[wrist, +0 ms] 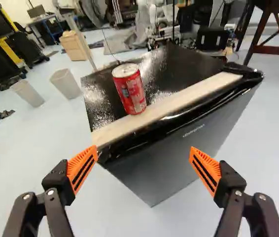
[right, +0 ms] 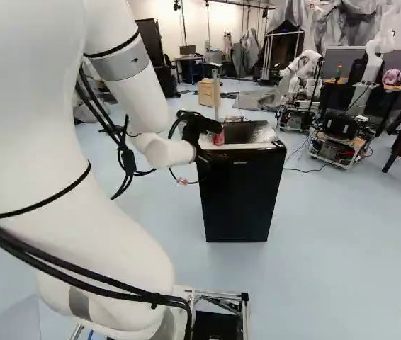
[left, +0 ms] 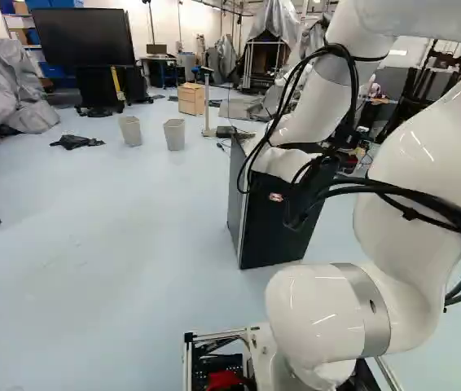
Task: Grab a drink from the fridge
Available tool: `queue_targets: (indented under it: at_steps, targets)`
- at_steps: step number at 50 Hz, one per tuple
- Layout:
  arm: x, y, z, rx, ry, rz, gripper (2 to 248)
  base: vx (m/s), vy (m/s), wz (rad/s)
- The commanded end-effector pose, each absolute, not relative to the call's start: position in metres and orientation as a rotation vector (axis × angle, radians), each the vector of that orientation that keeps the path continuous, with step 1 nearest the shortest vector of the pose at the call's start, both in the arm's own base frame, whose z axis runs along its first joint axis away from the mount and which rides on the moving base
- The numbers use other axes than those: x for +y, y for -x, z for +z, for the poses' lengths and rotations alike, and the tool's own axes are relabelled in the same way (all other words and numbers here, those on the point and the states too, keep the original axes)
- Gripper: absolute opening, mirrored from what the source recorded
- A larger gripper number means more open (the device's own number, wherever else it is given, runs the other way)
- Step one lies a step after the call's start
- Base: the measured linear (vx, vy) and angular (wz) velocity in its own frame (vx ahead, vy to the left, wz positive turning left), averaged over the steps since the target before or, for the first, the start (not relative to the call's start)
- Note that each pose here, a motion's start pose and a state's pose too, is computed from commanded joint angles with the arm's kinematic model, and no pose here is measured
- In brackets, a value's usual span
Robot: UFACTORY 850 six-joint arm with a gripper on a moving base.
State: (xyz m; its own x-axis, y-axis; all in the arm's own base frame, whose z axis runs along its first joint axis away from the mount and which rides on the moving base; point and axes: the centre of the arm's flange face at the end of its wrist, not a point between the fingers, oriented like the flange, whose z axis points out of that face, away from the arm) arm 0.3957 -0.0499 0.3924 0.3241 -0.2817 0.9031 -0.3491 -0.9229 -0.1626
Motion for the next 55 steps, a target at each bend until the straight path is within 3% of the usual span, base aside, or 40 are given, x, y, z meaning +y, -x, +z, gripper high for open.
queue_targets:
  at_steps: [55]
  targets:
    - [-0.085, -0.449, 0.387, -0.169, -2.359, 1.965, 247, 0.0, 0.0, 0.0]
